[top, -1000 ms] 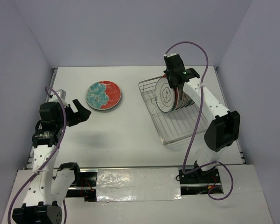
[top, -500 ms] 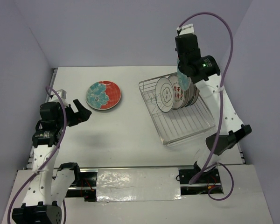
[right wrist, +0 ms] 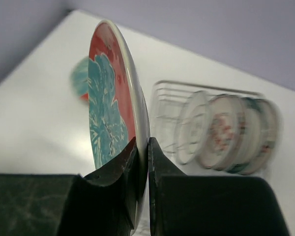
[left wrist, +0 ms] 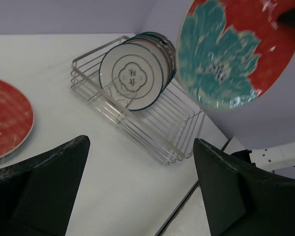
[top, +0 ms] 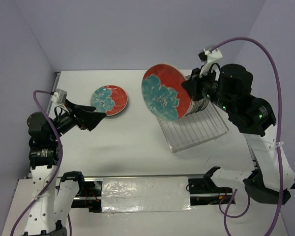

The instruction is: Unload the plates from the dish rack

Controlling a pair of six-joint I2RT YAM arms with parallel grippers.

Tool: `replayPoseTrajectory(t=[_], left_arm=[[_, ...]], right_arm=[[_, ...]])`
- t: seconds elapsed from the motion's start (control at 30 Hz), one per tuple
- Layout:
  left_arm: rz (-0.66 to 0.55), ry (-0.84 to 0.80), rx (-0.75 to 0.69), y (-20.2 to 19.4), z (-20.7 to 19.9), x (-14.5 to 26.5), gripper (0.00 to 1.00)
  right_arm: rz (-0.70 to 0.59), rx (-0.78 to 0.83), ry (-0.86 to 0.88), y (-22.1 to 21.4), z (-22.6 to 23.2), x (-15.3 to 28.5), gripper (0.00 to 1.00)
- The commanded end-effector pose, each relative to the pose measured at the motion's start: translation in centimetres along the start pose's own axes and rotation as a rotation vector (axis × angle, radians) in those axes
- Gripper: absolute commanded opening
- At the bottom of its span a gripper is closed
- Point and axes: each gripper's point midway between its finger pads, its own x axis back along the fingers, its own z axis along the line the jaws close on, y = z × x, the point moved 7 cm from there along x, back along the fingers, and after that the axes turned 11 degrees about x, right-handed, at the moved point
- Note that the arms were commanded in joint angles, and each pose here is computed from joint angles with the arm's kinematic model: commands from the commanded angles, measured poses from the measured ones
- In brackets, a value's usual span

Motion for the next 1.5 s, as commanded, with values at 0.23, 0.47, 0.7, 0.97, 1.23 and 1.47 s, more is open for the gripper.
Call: replayPoseTrajectory(t=[0.23, 0.47, 0.7, 0.97, 1.23, 1.47], left_arm=[[0.095, -0.114, -0.056, 0.9, -2.5, 0.2, 0.97], [0.142, -0.252, -0.034, 0.0, -3.1, 0.1, 0.82], [0.150, -0.247, 0.005, 0.3, -2.6, -0.9, 0.45], [0.061, -0.266, 0.047, 2.0, -3.3, -1.9, 0.00], [-0.129, 0.368, 0.355, 3.0, 3.9, -3.1, 0.00], [-0.191, 0.540, 0.462, 4.5, 11.4, -7.4, 0.00]], right_arm=[[-0.296, -0.191, 0.699, 3.1, 7.1, -1.4, 0.00], [-0.299, -0.270, 0.780, 3.1, 8.2, -3.5, 0.00], [-0.306, -0.326, 0.853, 2.9, 9.1, -5.1, 0.00], [-0.257, -0.369, 0.817, 1.2, 9.5, -7.4, 0.00], [-0.126, -0.555, 0.160, -3.8, 2.2, -7.4, 1.00], [-0.185, -0.471, 0.018, -5.8, -0.1, -2.2, 1.00]])
